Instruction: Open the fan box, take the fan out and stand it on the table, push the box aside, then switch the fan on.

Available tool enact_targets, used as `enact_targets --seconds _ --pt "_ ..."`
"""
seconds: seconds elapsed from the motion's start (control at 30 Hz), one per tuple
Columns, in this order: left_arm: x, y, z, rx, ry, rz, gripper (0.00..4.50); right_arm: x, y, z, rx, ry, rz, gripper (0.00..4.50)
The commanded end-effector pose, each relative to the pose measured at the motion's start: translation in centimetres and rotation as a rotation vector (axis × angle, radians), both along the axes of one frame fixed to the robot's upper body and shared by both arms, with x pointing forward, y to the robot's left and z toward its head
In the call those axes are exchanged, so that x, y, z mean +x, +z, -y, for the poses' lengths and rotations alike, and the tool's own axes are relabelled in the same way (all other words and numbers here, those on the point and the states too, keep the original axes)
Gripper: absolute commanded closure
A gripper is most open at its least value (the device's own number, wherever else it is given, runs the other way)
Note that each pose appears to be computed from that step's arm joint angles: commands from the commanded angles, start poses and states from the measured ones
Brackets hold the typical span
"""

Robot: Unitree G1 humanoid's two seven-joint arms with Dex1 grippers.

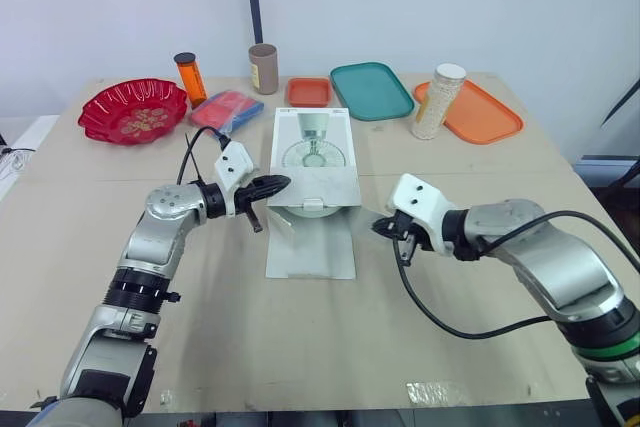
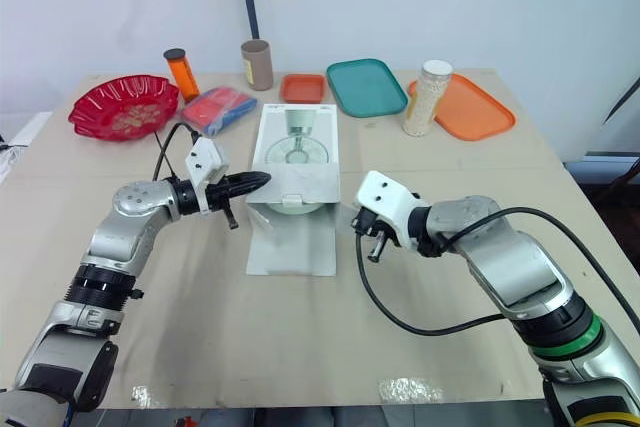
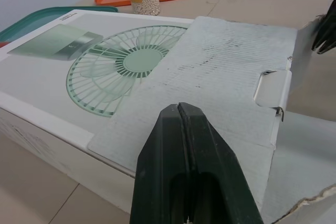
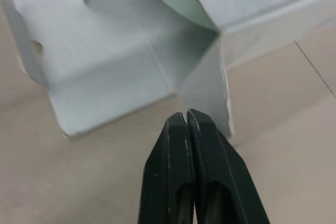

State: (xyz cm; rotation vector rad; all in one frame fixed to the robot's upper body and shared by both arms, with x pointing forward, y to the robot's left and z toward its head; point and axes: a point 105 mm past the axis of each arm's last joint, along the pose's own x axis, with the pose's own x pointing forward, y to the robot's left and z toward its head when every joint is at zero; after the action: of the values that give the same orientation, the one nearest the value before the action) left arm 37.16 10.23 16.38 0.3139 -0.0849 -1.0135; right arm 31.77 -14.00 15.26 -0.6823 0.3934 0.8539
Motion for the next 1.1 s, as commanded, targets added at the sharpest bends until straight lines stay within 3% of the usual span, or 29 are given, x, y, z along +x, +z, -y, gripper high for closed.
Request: enact_targets --seconds 0.03,0.3,0.5,1.1 --pt "0.0 -0.2 -0.2 0.008 0.007 -0.003 4.50 1.8 0.8 0.7 -0.008 -0.066 0.083 4.45" --pt "0.0 -0.2 -0.3 0.012 0.011 -0.001 4.50 3.6 2.1 -2.0 0.178 -0.111 0.132 4.45" --pt "0.0 -0.2 -0.4 0.015 0.013 0.000 4.50 3.1 3.2 -4.7 0.311 -0.040 0.111 4.45" --pt "-0.2 -0.6 -0.5 0.027 0.013 -0.007 4.50 2.0 1.6 -4.0 0.250 0.004 0.079 4.45"
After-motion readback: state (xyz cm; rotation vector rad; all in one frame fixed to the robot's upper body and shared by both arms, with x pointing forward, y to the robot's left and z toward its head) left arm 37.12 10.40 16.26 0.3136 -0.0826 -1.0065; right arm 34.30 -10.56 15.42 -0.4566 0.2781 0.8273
